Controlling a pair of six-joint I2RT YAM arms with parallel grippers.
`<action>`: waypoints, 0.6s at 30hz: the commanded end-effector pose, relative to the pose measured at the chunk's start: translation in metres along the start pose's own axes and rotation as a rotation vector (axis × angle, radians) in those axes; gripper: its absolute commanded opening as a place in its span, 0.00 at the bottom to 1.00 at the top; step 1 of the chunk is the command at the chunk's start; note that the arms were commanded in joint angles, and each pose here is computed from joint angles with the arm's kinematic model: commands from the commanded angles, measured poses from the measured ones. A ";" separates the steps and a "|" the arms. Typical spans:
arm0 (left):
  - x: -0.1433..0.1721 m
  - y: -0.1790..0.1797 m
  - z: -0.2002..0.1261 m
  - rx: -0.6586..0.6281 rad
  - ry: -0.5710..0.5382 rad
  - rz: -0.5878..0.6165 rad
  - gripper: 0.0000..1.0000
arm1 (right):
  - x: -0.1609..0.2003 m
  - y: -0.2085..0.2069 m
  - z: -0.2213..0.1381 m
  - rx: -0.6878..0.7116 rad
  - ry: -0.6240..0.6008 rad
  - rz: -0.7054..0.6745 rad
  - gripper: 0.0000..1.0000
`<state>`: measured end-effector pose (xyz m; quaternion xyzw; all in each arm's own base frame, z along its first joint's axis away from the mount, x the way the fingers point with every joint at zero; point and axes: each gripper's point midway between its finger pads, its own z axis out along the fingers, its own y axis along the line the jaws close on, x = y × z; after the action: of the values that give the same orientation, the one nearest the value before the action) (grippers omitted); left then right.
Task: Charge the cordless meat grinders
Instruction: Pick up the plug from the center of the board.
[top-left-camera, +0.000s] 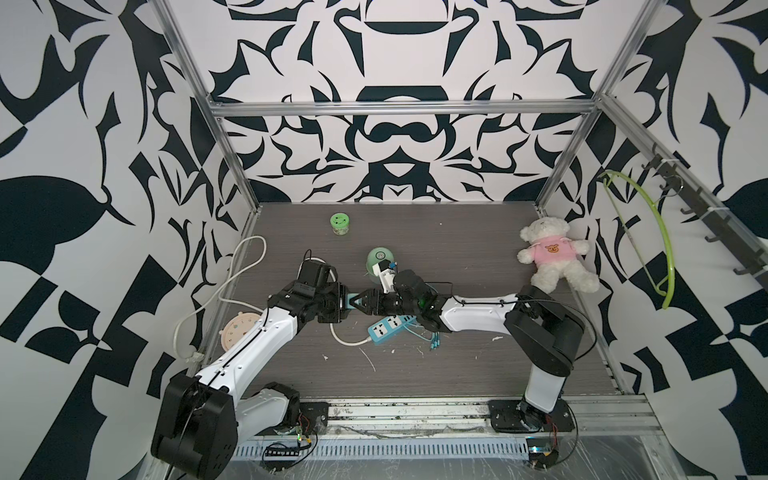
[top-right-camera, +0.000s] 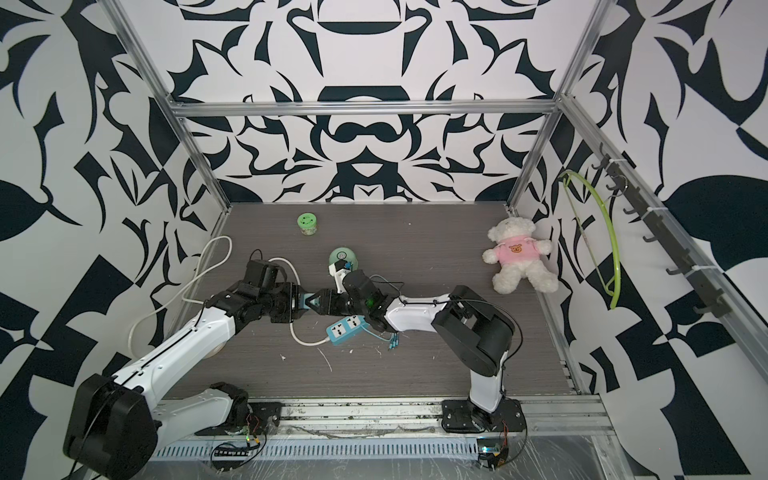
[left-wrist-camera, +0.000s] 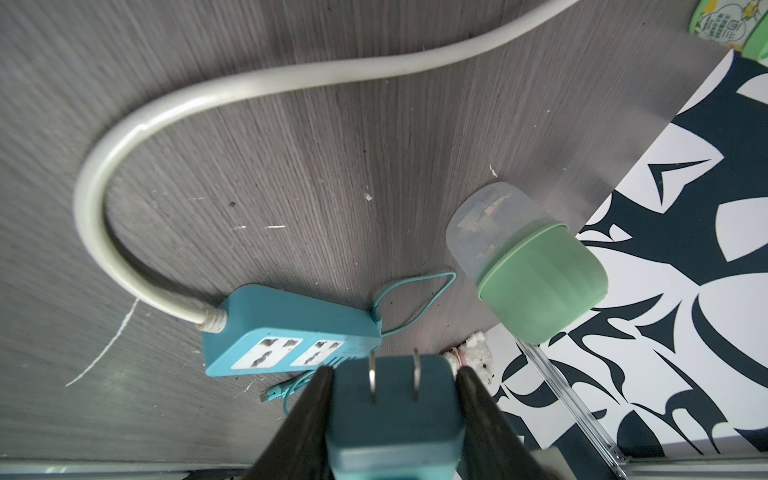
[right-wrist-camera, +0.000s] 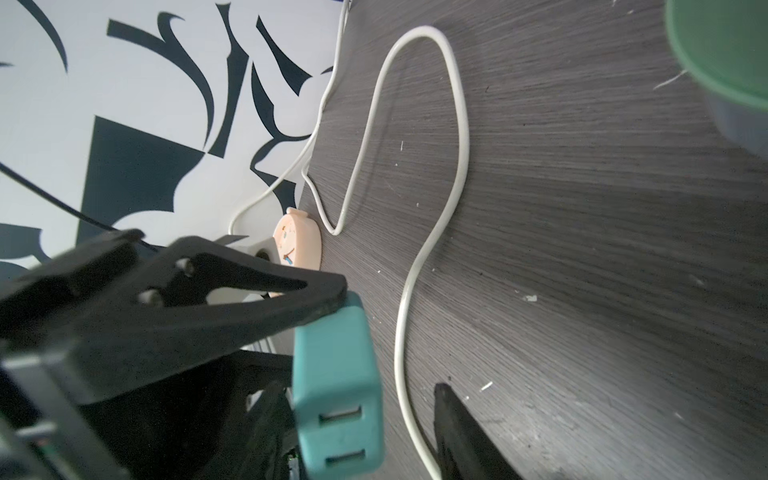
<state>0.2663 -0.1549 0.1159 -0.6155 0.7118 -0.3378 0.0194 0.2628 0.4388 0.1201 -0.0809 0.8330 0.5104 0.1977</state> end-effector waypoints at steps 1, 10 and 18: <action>0.005 -0.002 -0.003 0.007 0.019 -0.002 0.31 | -0.018 0.036 0.002 -0.108 -0.041 -0.037 0.44; 0.008 -0.001 -0.004 0.007 0.028 -0.006 0.31 | -0.023 0.035 0.008 -0.117 -0.058 -0.042 0.29; -0.003 0.001 -0.007 0.037 -0.030 0.023 0.79 | -0.023 0.025 -0.010 -0.049 -0.062 -0.132 0.00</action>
<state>0.2666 -0.1555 0.1205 -0.6171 0.7059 -0.3467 0.0247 0.2688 0.4481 0.1237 -0.0994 0.8216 0.5197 0.2121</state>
